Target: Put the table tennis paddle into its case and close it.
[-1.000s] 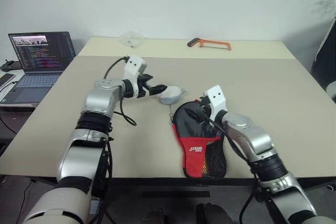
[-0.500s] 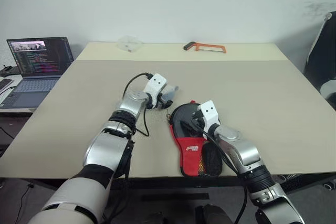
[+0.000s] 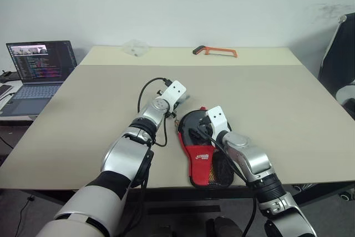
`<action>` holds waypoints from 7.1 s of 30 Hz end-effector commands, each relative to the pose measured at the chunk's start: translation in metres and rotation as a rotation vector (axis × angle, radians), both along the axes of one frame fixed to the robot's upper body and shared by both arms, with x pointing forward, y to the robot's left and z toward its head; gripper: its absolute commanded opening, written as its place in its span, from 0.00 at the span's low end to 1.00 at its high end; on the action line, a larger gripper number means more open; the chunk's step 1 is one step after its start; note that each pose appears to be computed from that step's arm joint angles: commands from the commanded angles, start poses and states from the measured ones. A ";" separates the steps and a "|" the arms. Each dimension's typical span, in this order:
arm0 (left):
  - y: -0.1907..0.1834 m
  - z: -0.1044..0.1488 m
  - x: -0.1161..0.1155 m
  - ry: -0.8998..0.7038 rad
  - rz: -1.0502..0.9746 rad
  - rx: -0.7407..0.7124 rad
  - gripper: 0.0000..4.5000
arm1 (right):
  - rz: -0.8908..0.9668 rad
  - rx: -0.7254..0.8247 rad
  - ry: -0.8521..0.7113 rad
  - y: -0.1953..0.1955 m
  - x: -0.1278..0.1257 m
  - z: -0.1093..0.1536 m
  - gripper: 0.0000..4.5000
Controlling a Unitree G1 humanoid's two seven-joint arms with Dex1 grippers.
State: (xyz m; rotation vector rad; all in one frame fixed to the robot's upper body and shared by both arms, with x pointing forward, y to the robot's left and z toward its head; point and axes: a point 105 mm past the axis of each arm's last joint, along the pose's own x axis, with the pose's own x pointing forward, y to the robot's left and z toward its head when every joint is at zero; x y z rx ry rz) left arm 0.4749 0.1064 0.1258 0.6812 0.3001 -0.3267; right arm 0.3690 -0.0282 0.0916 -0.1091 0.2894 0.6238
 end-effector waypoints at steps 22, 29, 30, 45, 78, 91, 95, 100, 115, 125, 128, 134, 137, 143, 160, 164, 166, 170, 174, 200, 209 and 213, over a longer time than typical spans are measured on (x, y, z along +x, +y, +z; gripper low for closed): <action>-0.099 0.053 -0.010 -0.561 -0.309 0.385 0.10 | 0.052 -0.128 0.206 0.012 -0.030 -0.042 1.00; -0.112 0.062 -0.016 -0.673 -0.370 0.444 0.10 | 0.049 -0.123 0.217 0.012 -0.033 -0.042 1.00; -0.113 0.062 -0.017 -0.672 -0.374 0.443 0.10 | 0.049 -0.124 0.218 0.012 -0.033 -0.042 1.00; -0.142 0.050 -0.034 -0.785 -0.557 0.613 0.10 | 0.033 -0.125 0.234 0.004 -0.039 -0.043 1.00; -0.130 0.029 -0.030 -0.667 -0.582 0.685 0.10 | 0.038 -0.134 0.248 0.002 -0.040 -0.049 1.00; -0.150 0.034 -0.044 -0.805 -0.641 0.634 0.10 | 0.040 -0.131 0.256 0.003 -0.042 -0.050 1.00; -0.153 0.034 -0.045 -0.797 -0.644 0.647 0.10 | 0.041 -0.130 0.258 0.004 -0.042 -0.050 1.00; -0.164 0.036 -0.050 -0.839 -0.682 0.665 0.10 | 0.045 -0.129 0.263 0.004 -0.044 -0.051 1.00; -0.178 0.048 -0.052 -0.818 -0.644 0.565 0.10 | 0.040 -0.123 0.272 0.004 -0.048 -0.053 1.00; -0.154 0.020 -0.040 -0.592 -0.589 0.549 0.64 | 0.037 -0.125 0.274 0.003 -0.047 -0.054 1.00; -0.152 0.019 -0.041 -0.596 -0.618 0.574 0.88 | 0.041 -0.125 0.272 0.004 -0.046 -0.054 1.00; -0.138 0.030 -0.035 -0.612 -0.631 0.569 0.99 | 0.046 -0.127 0.274 0.004 -0.044 -0.055 1.00; -0.131 0.033 -0.034 -0.548 -0.655 0.496 0.99 | 0.054 -0.129 0.275 0.004 -0.044 -0.055 1.00; -0.115 0.067 -0.028 -0.487 -0.647 0.286 0.99 | 0.068 -0.136 0.273 0.003 -0.041 -0.055 1.00; 0.036 0.163 -0.017 -0.392 -0.466 -0.103 0.99 | 0.120 -0.069 0.199 -0.023 -0.027 -0.014 1.00; 0.054 0.141 -0.032 -0.232 -0.554 -0.219 0.99 | 0.162 0.015 0.166 -0.026 -0.029 0.011 1.00; 0.053 0.131 -0.042 -0.168 -0.626 -0.273 0.99 | 0.186 0.065 0.143 -0.029 -0.030 0.028 1.00; 0.043 0.116 -0.062 -0.084 -0.728 -0.336 0.99 | 0.242 0.115 0.090 -0.037 -0.036 0.063 1.00; 0.024 0.100 -0.070 -0.034 -0.740 -0.398 0.99 | 0.255 0.154 0.011 -0.059 -0.034 0.104 1.00; -0.082 -0.037 -0.113 0.262 -0.624 -0.531 0.99 | -0.241 0.215 -0.035 -0.066 0.109 0.082 1.00; -0.092 -0.036 -0.121 0.269 -0.635 -0.515 0.99 | -0.236 0.247 -0.033 -0.037 0.108 0.078 1.00; -0.100 -0.034 -0.126 0.274 -0.656 -0.510 0.99 | -0.268 0.240 -0.034 -0.035 0.109 0.075 1.00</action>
